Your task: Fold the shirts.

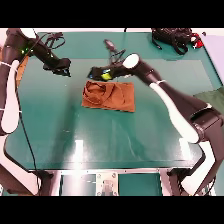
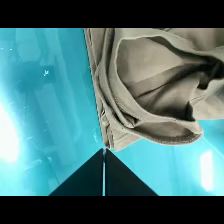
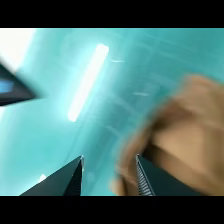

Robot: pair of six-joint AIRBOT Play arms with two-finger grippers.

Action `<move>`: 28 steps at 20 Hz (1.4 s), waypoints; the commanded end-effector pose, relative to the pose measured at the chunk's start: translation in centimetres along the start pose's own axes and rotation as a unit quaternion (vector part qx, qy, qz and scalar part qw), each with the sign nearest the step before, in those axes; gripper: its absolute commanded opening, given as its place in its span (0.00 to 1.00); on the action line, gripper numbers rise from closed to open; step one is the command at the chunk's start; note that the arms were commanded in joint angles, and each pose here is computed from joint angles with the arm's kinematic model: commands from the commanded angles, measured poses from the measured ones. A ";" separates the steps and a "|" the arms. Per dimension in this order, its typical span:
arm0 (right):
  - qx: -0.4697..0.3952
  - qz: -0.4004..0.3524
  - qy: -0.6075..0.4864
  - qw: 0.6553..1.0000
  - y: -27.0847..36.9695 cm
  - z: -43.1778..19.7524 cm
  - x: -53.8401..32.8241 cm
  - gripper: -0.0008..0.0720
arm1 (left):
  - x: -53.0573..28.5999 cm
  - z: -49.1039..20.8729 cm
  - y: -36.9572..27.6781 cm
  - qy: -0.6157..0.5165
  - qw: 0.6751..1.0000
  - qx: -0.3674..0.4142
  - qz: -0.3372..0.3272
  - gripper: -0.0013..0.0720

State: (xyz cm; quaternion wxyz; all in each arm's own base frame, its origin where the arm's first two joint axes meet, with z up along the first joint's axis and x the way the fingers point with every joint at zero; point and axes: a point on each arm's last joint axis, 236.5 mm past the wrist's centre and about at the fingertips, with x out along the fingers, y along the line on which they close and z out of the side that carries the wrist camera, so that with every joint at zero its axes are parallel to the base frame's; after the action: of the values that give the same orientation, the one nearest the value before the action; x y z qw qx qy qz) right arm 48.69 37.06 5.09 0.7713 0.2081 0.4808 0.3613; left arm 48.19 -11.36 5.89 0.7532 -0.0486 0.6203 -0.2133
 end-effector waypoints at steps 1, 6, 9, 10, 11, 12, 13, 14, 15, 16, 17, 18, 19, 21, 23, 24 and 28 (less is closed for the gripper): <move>0.058 -0.028 0.064 0.996 -7.0 -0.5 -7.3 0.56 | -0.1 -0.1 0.2 0.003 1.000 0.003 0.002 0.05; 0.181 -0.076 0.087 0.977 -18.1 -3.9 -14.4 0.67 | -0.1 -0.1 0.2 0.003 1.000 0.003 0.002 0.05; 0.250 -0.077 0.105 0.959 -21.7 -8.7 -13.2 0.76 | -0.1 -0.1 0.2 0.003 1.000 0.003 0.001 0.05; 0.259 -0.065 0.101 0.958 -21.7 -9.5 -12.0 0.76 | -0.1 -0.1 0.2 0.003 1.000 0.003 0.001 0.05; 0.264 -0.052 0.090 0.959 -21.4 -9.9 -10.6 0.76 | -0.1 -0.1 0.2 0.002 1.000 0.003 0.001 0.05; 0.267 -0.044 0.077 0.960 -20.9 -10.1 -9.1 0.76 | -0.1 -0.1 0.2 0.002 1.000 0.003 0.001 0.05; 0.270 -0.039 0.069 0.960 -20.3 -10.2 -7.6 0.76 | -0.1 -0.1 0.2 0.002 1.000 0.003 0.001 0.05; 0.269 -0.033 0.070 0.960 -19.5 -10.4 -6.3 0.76 | -0.1 -0.1 0.2 0.002 1.000 0.003 0.001 0.05; 0.266 -0.022 0.071 0.961 -18.4 -10.4 -5.0 0.76 | -0.1 -0.1 0.2 0.003 1.000 0.003 0.001 0.05; 0.263 -0.007 0.069 0.962 -17.1 -10.2 -3.7 0.76 | -0.1 -0.2 0.2 0.003 1.000 0.003 0.001 0.05; 0.264 0.003 0.065 0.962 -16.0 -10.0 -2.7 0.75 | -0.1 -0.2 0.2 0.003 1.000 0.003 0.001 0.05; 0.265 0.014 0.060 0.962 -15.0 -9.5 -2.3 0.40 | -0.1 -0.2 0.2 0.005 1.000 0.003 0.001 0.05; 0.261 0.024 0.057 0.963 -14.1 -8.9 -2.1 0.09 | -0.1 -0.3 0.2 0.005 1.000 0.003 0.001 0.05; 0.237 0.044 0.048 0.969 -12.1 -6.7 -3.2 0.03 | -0.1 -0.3 0.2 0.006 1.000 0.003 0.001 0.05; 0.200 0.064 0.004 0.978 -9.8 -1.9 -7.3 0.03 | -0.1 -0.6 0.2 0.012 1.000 0.003 0.000 0.05; 0.182 0.073 -0.024 0.980 -8.5 0.7 -10.3 0.03 | -0.1 -0.7 0.1 0.015 1.000 0.003 -0.001 0.05; 0.149 0.046 -0.164 0.974 -7.5 9.2 -26.8 0.03 | -0.1 -0.7 0.0 0.015 1.000 0.003 -0.003 0.05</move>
State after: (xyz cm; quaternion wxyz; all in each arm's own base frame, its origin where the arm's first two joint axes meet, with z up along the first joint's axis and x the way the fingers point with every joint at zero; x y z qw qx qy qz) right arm 51.70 18.71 11.71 0.7416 0.3941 0.4487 0.3057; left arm 47.58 -11.11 5.74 0.7446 -0.0437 0.6300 -0.2165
